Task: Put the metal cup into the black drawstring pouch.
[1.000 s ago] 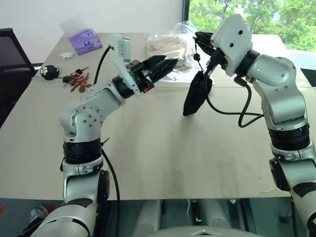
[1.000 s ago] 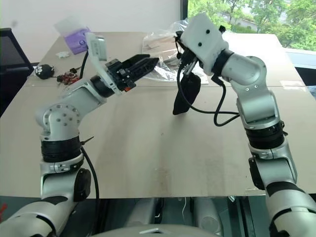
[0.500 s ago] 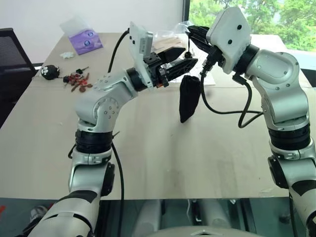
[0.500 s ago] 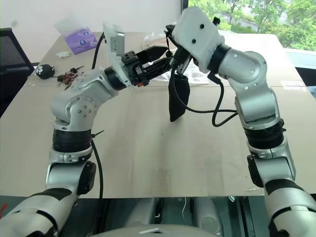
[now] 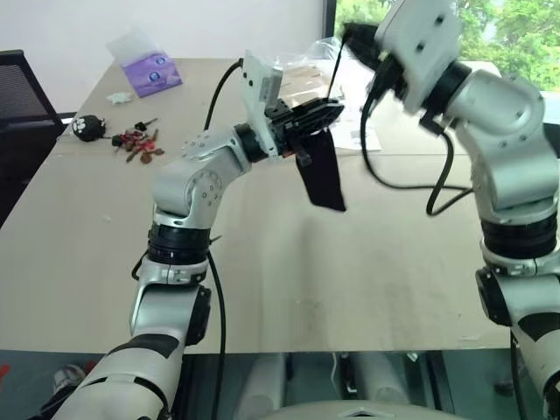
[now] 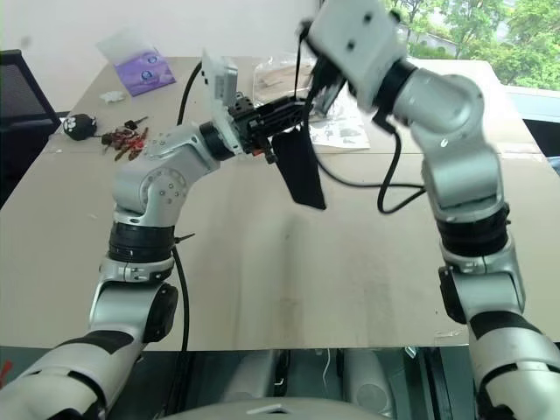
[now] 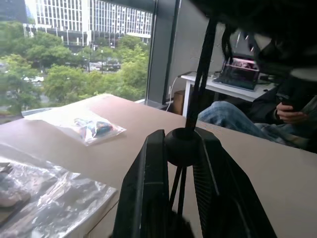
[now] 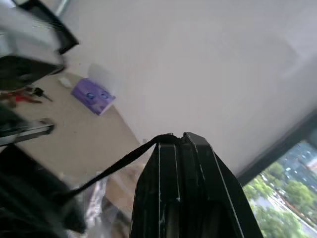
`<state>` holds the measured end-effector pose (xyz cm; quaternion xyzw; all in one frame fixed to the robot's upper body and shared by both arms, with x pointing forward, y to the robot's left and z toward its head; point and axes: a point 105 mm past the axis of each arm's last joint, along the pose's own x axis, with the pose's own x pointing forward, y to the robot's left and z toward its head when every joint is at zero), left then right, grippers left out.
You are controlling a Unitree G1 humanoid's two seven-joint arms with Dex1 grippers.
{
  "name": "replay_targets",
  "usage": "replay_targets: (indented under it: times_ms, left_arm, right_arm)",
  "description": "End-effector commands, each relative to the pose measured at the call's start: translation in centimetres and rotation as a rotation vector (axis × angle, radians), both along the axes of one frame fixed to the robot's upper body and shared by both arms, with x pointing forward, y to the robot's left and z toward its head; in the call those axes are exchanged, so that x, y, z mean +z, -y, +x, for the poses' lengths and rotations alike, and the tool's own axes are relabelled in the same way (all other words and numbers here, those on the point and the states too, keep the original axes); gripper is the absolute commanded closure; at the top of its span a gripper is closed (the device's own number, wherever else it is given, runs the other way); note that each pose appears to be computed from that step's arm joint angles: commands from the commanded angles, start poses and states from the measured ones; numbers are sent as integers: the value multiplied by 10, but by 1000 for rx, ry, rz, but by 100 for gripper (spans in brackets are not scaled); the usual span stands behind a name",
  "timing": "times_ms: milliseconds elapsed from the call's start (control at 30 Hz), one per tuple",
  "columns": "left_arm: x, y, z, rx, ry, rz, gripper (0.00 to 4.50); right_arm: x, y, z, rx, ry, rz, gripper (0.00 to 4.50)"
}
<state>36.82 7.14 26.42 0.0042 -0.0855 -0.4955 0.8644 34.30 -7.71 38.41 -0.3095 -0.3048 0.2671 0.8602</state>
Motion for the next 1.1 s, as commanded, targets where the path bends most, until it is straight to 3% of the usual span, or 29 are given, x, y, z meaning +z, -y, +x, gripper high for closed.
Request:
replay_targets:
  times_ms: [33,167,300,400,567,633,667,733,900,1100]
  left_arm:
    - [-29,-28,20,141,-47,98,436]
    - [-34,-54,37,300,-40,139,436]
    - [-18,-60,37,337,56,185,436]
    - [-24,-38,32,272,62,238,436]
    - [-79,6,13,94,88,484,436]
    - [-84,21,5,32,176,537,436]
    - [-82,27,1,15,200,535,332]
    - [-75,36,-3,0,213,479,244]
    - [-54,21,-19,-20,121,272,0]
    - [-45,-37,-21,142,-38,55,0]
  right_arm:
    - [54,61,2,-187,112,226,450]
    - [53,114,16,-362,87,272,450]
    - [16,136,24,-399,-29,263,450]
    - [-34,137,28,-351,-209,254,450]
    - [-135,140,17,-324,-517,219,450]
    - [-171,143,4,-336,-602,132,389]
    - [-186,143,-4,-337,-631,65,361]
    - [-206,144,-21,-327,-681,-4,262]
    - [-217,144,-50,-282,-747,19,3]
    - [-214,128,-69,-220,-731,68,3]
